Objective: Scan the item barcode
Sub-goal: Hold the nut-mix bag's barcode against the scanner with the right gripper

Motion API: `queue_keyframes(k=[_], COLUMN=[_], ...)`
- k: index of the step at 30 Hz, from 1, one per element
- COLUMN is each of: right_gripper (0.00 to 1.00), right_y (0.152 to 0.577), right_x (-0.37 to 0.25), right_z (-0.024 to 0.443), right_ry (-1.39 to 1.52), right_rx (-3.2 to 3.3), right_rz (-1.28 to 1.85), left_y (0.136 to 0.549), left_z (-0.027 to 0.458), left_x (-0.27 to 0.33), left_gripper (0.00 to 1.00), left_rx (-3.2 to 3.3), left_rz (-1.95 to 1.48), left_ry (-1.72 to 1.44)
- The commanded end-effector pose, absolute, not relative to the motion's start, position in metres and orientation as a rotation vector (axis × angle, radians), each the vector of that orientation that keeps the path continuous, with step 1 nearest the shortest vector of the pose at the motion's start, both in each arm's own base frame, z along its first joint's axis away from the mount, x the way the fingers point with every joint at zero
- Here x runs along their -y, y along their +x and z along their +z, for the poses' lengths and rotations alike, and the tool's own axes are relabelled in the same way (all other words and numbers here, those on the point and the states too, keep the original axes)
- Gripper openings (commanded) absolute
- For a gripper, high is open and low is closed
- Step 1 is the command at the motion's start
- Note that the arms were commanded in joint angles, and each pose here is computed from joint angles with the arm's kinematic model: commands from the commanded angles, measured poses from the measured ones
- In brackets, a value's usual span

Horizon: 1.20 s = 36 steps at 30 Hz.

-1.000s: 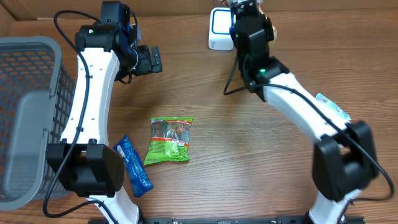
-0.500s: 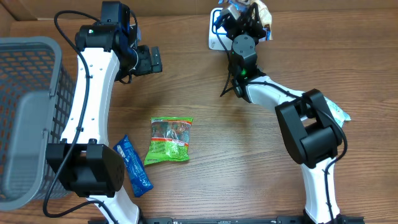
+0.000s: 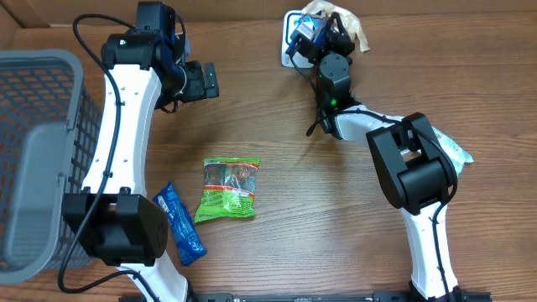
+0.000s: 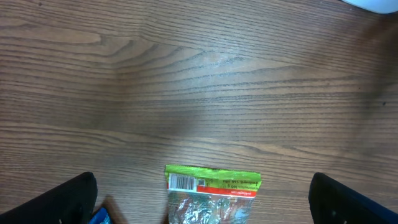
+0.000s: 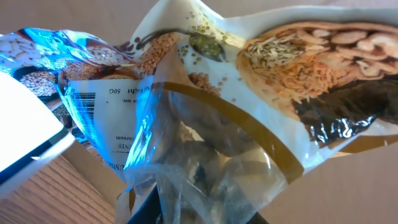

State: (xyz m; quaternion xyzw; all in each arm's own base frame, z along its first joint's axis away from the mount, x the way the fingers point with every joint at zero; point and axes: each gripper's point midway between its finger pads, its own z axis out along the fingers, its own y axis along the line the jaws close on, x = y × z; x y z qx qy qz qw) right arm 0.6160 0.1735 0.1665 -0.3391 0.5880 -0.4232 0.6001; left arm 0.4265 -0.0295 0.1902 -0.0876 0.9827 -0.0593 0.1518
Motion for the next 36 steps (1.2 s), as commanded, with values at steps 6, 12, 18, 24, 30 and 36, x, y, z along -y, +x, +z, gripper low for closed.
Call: queue_keyframes(k=[6,12,18,24,30,36], right_gripper=[0.04,0.04,0.04,0.04,0.04,0.04], right_y=[0.617,0.616,0.617,0.617,0.606,0.597], right_x=[-0.193,-0.202,-0.206,-0.207,-0.226,-0.232], right_z=[0.181,0.183,0.182,0.175,0.187,0.186], right_ry=[-0.832,-0.891,-0.922,-0.939,-0.902,-0.975], right_rx=[-1.265,-1.212,-1.19,-1.211,-1.195,-1.269], right_rz=[-0.917,-0.924,-0.896,-0.898,-0.903,-1.003], left_y=[0.429,0.429,0.429,0.429,0.429,0.429], left_z=[0.193,0.193,0.193,0.193,0.193,0.193], left_x=[0.032,0.032,0.032,0.032,0.032,0.032], left_gripper=[1.0,1.0,1.0,1.0,1.0,1.0], left_rx=[-2.813,-2.813,-2.813,-2.813,-2.813,-2.813], left_rz=[-0.177,-0.177,-0.177,-0.177,-0.177,-0.177], left_ry=[-0.214,-0.214,-0.214,-0.214,-0.214,-0.214])
